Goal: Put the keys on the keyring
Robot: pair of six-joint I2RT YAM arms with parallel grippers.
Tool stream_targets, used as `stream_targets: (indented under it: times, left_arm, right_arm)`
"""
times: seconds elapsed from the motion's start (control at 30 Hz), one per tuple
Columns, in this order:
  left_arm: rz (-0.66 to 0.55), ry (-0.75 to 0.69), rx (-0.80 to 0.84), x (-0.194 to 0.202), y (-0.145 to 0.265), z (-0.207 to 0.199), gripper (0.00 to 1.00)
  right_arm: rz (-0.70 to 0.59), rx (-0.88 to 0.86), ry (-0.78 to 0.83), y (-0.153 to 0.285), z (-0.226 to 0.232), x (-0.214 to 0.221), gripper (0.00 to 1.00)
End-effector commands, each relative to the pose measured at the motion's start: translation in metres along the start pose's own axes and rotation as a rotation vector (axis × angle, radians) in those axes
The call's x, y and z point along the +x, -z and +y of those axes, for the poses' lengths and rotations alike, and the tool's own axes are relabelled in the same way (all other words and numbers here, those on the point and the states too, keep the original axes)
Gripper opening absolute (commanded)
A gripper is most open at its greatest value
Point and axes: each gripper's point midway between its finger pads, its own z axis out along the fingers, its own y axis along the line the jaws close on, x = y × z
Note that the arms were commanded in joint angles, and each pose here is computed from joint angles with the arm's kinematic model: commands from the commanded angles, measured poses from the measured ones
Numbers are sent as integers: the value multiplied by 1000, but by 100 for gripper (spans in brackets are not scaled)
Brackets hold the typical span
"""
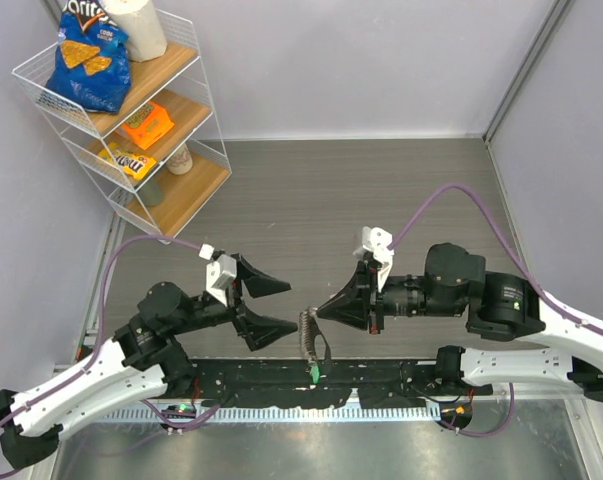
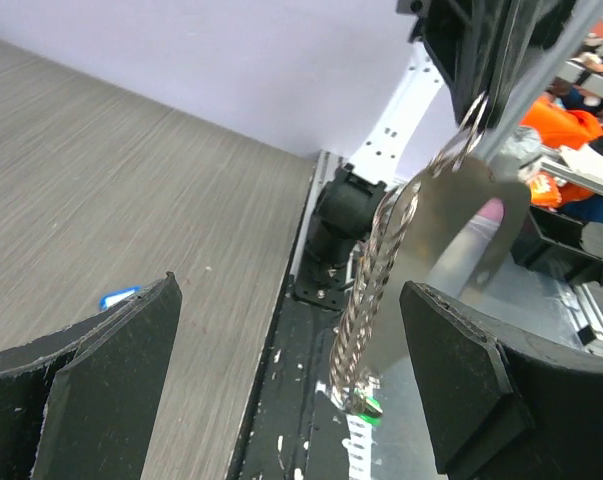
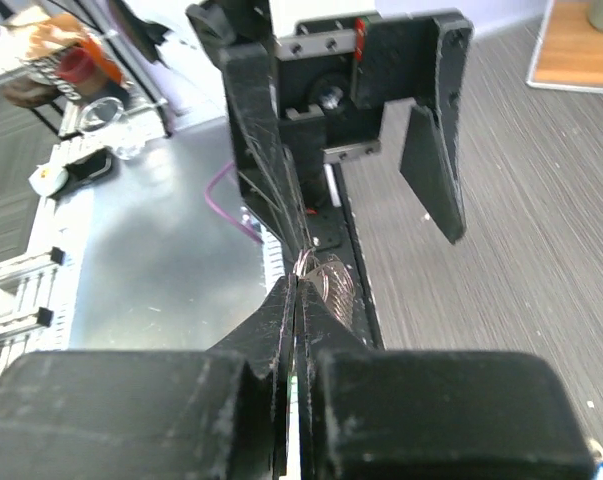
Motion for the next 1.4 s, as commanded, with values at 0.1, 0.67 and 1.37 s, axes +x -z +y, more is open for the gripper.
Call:
stream_targets:
  times: [0.1, 0.67, 1.37]
  left_arm:
    - [-148, -84, 247, -27, 6, -44, 99]
    - [-225, -90, 486, -38, 13, -82, 99]
    - [-207, -60, 625, -42, 9, -100, 99]
  right_arm:
    - [-74, -193, 51, 21, 42, -44, 5]
    - [-70, -372, 92, 24, 77, -73, 5]
    - [-55, -391, 94, -3, 74, -74, 5]
